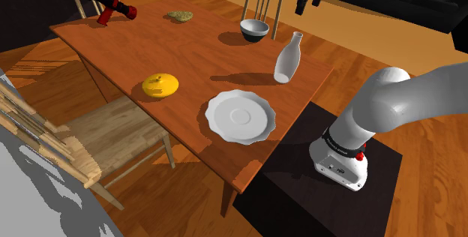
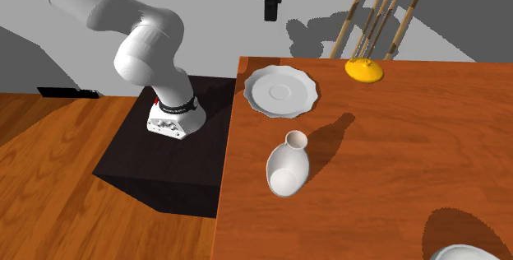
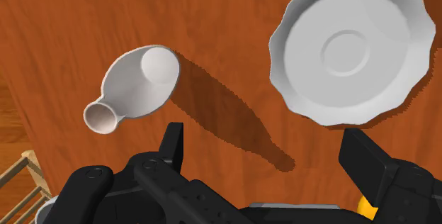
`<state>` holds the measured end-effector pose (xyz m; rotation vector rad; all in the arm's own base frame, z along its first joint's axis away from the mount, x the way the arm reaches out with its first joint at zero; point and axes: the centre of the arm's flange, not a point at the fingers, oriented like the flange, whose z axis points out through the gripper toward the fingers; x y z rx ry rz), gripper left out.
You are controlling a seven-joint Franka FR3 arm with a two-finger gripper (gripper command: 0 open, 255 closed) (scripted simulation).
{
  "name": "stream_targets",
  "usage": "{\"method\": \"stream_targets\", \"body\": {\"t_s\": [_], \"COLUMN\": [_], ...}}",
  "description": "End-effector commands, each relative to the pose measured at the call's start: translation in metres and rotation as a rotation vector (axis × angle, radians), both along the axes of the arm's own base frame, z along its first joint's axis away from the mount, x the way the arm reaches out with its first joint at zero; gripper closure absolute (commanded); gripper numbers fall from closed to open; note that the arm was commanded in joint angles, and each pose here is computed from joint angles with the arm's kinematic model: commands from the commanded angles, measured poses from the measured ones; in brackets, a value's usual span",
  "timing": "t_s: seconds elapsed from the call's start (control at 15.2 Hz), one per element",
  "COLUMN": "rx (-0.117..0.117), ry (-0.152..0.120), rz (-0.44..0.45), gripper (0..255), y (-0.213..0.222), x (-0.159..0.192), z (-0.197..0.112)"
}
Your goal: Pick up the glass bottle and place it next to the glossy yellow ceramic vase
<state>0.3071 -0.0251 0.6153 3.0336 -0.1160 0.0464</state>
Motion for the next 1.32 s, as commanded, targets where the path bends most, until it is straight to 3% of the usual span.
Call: {"method": "stream_targets", "body": {"t_s": [0.0, 1.25], "rx": [0.0, 0.123], "ry": [0.0, 0.034], "rz": [0.0, 0.072], "gripper": [0, 0], "y": [0.0, -0.208], "x": [0.0, 0.084], "z": [0.0, -0.144]}}
